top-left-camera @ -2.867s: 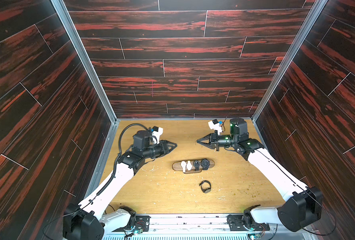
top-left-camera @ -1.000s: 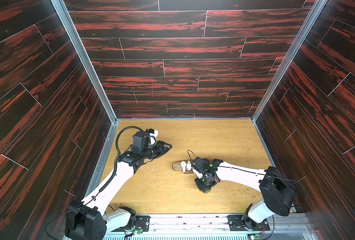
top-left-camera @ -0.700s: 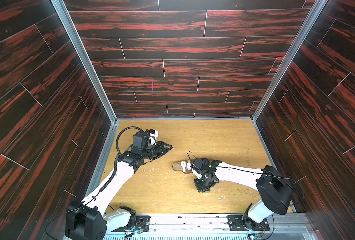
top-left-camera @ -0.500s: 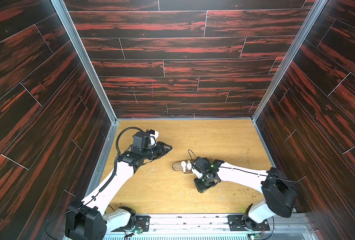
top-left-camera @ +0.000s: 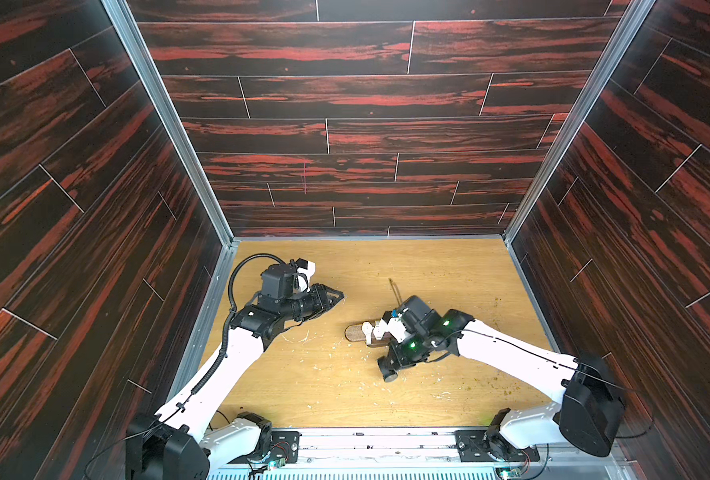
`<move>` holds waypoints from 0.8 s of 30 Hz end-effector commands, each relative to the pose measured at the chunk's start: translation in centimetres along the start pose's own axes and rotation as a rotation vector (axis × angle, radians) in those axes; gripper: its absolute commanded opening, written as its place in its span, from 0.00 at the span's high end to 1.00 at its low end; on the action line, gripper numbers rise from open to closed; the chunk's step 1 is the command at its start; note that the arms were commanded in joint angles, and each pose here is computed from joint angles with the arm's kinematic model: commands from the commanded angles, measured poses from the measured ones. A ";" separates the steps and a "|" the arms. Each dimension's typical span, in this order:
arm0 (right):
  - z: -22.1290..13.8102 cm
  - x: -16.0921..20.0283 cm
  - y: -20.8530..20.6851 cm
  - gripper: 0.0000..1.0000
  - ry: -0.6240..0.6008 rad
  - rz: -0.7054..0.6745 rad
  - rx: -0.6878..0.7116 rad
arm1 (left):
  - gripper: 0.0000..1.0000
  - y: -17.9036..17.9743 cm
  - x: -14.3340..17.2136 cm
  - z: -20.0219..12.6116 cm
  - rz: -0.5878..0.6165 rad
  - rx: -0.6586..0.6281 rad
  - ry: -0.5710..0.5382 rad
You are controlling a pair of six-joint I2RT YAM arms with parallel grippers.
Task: Place watch on stand
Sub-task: Pick up the watch at the center of the board.
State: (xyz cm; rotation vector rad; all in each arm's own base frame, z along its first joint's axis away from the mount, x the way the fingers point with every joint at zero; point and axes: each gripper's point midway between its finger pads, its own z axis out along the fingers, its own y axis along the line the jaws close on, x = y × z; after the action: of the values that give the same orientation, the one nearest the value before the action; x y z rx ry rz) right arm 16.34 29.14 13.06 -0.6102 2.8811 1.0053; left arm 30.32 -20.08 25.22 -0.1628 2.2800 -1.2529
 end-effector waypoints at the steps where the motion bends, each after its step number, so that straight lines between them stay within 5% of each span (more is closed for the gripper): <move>1: -2.5 -2.1 3.8 1.00 -0.041 -0.006 -0.201 | 0.66 -1.7 0.1 -1.0 0.057 0.065 -0.002; 12: -11.4 -9.5 9.5 1.00 -0.226 0.002 -0.516 | 0.63 -6.0 -0.1 -2.1 0.139 0.214 -0.033; 24: -18.5 -14.6 11.7 1.00 -0.308 0.043 -0.672 | 0.62 -12.5 2.2 -1.7 0.315 0.368 0.033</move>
State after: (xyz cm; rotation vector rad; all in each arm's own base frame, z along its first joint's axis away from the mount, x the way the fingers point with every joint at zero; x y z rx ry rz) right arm 27.14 31.44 35.11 -0.3513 2.2932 1.8090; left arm 26.14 -26.10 33.41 0.2625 2.0344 -1.4566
